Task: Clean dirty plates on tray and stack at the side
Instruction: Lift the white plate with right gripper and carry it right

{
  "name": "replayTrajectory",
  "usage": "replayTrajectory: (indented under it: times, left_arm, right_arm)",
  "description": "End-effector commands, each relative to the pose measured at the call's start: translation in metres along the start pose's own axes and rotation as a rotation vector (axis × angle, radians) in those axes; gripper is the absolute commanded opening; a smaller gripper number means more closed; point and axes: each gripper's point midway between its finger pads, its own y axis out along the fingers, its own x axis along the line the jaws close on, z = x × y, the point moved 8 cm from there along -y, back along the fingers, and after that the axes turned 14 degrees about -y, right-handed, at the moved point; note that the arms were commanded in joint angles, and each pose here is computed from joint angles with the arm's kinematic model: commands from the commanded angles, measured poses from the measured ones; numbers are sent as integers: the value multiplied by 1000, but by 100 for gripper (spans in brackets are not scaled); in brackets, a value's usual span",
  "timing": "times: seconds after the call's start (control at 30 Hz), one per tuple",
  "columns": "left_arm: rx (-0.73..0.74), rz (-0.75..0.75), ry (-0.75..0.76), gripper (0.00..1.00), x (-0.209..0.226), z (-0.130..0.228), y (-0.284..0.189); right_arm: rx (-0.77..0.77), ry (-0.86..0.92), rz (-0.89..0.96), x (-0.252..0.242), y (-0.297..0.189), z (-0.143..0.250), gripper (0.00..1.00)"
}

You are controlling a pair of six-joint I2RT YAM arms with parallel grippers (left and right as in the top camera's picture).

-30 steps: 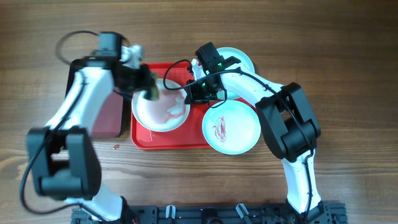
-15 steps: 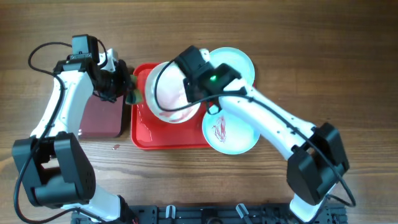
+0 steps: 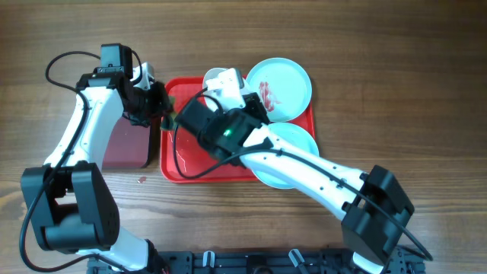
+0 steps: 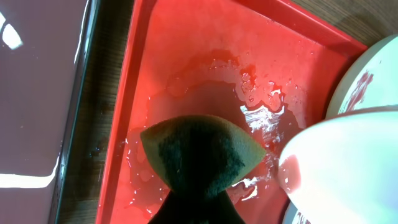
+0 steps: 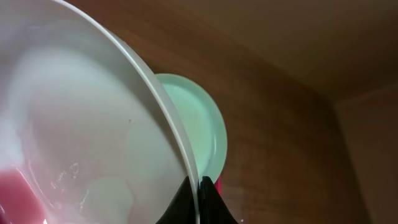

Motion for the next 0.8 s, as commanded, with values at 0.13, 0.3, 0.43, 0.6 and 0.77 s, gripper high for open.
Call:
replayTrajectory:
  times: [0.13,0.3,0.43,0.6,0.77]
  left_arm:
    - [-5,-19,-31,4,2,1,1]
    - [-5,-19,-31,4,2,1,1]
    - [-5,-19,-31,4,2,1,1]
    - [-5,-19,-31,4,2,1,1]
    - [-5,-19,-31,4,2,1,1]
  right_arm:
    - [-220,-22,477,-23,-56,-14,4]
    - [-239,-38,465,-17,-64,-15,4]
    - [-238,-38,465,-17,-64,-15,4]
    - [-238,-38,465,-17,-64,-15,4]
    - [-238,-37,465,-17,-64,-15,4]
